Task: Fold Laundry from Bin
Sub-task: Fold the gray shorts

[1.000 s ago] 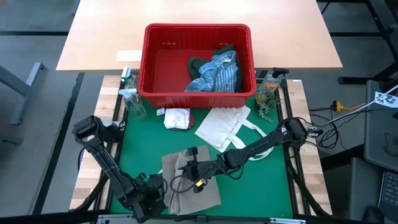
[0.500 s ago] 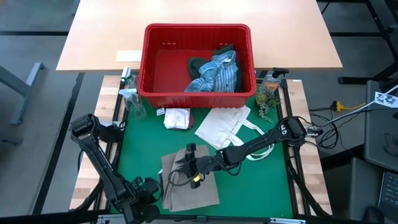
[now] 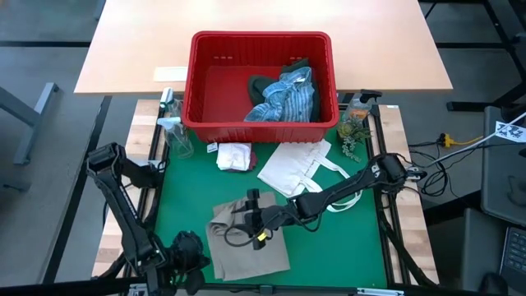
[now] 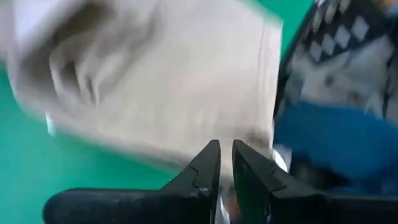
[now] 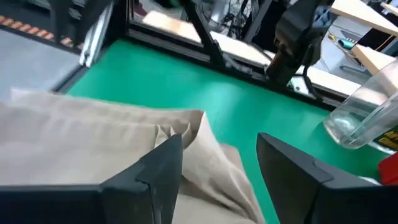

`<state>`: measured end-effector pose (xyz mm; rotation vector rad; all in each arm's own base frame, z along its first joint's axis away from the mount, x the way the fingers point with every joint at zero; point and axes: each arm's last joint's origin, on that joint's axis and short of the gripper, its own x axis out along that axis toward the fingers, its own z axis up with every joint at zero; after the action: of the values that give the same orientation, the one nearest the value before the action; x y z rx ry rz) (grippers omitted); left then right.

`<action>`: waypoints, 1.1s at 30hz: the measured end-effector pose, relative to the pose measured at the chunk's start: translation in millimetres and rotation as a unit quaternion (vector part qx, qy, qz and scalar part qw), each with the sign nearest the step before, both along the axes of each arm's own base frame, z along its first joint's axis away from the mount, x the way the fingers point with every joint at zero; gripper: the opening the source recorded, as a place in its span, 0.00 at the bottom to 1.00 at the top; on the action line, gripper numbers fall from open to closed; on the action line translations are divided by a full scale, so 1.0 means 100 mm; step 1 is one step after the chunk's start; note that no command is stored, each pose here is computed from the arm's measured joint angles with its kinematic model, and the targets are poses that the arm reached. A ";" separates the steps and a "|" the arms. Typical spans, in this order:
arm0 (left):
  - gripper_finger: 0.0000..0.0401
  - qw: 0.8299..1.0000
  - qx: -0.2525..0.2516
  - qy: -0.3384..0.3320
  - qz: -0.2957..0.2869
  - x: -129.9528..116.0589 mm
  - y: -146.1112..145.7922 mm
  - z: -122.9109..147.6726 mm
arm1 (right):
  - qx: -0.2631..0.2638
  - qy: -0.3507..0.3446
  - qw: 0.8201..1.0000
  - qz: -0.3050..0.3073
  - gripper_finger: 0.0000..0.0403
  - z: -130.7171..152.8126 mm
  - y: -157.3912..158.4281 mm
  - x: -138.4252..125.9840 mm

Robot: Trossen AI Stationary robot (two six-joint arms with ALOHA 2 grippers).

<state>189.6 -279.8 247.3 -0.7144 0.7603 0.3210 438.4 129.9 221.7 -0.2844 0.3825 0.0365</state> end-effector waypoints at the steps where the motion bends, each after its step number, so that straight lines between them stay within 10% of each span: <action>1: 0.10 1.000 0.016 -0.022 0.009 0.01 0.01 0.01 | 0.002 -0.001 1.000 0.000 0.51 0.05 0.00 -0.02; 16: 0.10 0.991 0.109 -0.067 0.043 0.64 0.43 0.05 | -0.004 0.125 0.990 0.071 0.51 0.41 0.35 -0.62; 33: 0.10 0.997 0.071 0.020 -0.002 1.16 0.48 -0.54 | 0.020 0.322 0.946 0.006 0.51 -0.21 0.47 -0.78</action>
<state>305.7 -231.5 192.9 -0.5747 0.7684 0.3831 360.6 176.6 200.6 -0.2287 1.0299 0.1512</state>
